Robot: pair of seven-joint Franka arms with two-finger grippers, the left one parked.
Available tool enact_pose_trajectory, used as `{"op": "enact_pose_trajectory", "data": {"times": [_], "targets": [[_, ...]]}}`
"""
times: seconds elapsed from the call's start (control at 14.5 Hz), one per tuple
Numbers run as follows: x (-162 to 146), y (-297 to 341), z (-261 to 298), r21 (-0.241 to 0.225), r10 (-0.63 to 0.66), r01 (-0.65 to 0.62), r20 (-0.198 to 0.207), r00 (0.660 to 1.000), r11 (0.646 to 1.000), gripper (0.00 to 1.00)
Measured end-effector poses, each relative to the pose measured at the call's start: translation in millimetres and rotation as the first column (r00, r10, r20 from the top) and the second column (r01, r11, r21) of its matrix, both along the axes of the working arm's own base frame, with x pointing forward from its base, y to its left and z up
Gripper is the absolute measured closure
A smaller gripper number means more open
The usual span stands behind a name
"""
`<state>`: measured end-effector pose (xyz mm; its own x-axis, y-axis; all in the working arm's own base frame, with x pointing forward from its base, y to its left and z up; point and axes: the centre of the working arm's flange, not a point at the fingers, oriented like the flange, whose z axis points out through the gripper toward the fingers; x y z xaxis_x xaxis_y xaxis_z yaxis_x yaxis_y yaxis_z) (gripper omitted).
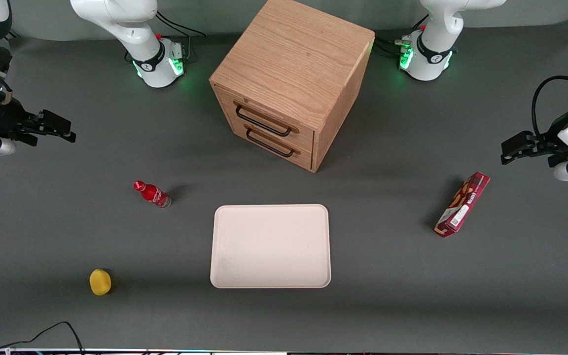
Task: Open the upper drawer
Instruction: 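Move the right gripper toward the wooden cabinet's drawer handles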
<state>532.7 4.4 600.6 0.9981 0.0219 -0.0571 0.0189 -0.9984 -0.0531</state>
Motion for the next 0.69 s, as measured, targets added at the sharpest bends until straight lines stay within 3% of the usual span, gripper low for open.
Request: {"op": "enact_pose_trajectory", "data": {"times": [0.34,0.69], "targets": [[-1,8,1,0.0,0.016,-0.016,0.002,1.0,1.0,0.0],[-5,86,-15,-0.003,0.18,-0.18,-0.028,0.983,0.984,0.0]]}}
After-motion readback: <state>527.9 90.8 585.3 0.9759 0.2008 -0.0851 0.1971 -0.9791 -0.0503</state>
